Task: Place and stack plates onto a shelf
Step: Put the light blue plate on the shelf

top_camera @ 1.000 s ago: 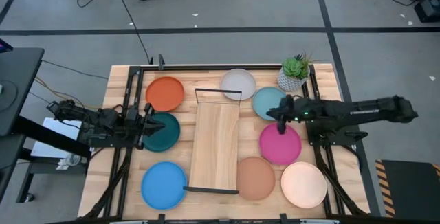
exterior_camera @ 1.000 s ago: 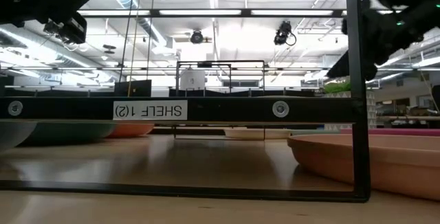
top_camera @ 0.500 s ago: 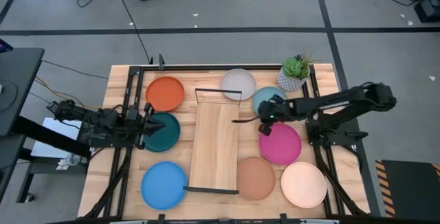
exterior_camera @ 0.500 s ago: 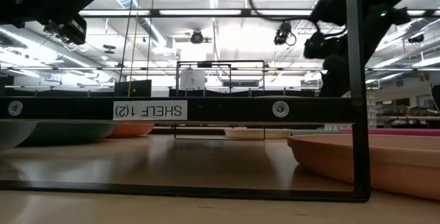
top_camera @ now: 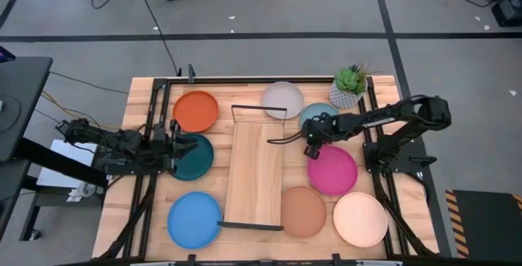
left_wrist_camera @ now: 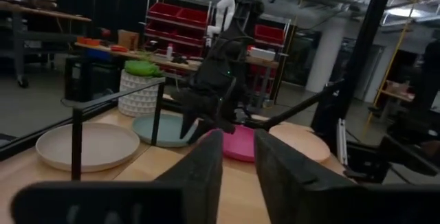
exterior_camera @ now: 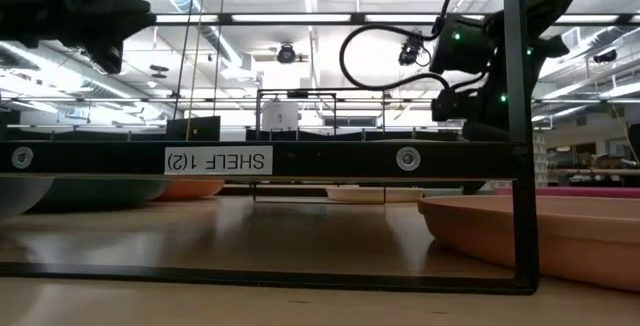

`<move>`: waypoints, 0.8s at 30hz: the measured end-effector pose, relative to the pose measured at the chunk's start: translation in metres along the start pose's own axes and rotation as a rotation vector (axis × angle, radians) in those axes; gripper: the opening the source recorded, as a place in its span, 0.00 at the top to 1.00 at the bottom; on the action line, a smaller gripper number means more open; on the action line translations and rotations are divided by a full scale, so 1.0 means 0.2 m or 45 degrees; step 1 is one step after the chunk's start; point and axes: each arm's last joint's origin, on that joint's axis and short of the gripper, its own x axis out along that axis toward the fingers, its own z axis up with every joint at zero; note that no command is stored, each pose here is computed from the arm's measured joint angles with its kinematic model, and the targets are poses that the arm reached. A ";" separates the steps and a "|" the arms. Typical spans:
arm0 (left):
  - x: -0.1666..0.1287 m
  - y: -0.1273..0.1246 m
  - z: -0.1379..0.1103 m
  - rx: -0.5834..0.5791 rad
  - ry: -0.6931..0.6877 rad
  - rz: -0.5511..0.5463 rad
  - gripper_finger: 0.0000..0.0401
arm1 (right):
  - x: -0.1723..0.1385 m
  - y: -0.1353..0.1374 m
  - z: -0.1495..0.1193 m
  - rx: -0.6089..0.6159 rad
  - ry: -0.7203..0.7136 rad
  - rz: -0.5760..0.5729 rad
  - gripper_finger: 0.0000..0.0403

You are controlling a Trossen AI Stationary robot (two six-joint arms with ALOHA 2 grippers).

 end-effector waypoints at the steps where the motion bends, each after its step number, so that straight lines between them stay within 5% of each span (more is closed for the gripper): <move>1: 0.00 0.00 0.00 0.009 0.007 0.001 0.74 | 0.01 0.00 0.00 -0.010 0.006 -0.004 0.68; 15: 0.00 0.00 -0.01 0.020 0.021 0.003 0.71 | 0.05 0.01 -0.01 -0.067 0.054 -0.021 0.96; 24: 0.00 0.00 -0.01 0.014 0.022 0.003 0.71 | -0.07 0.03 0.03 -0.048 0.019 0.013 0.94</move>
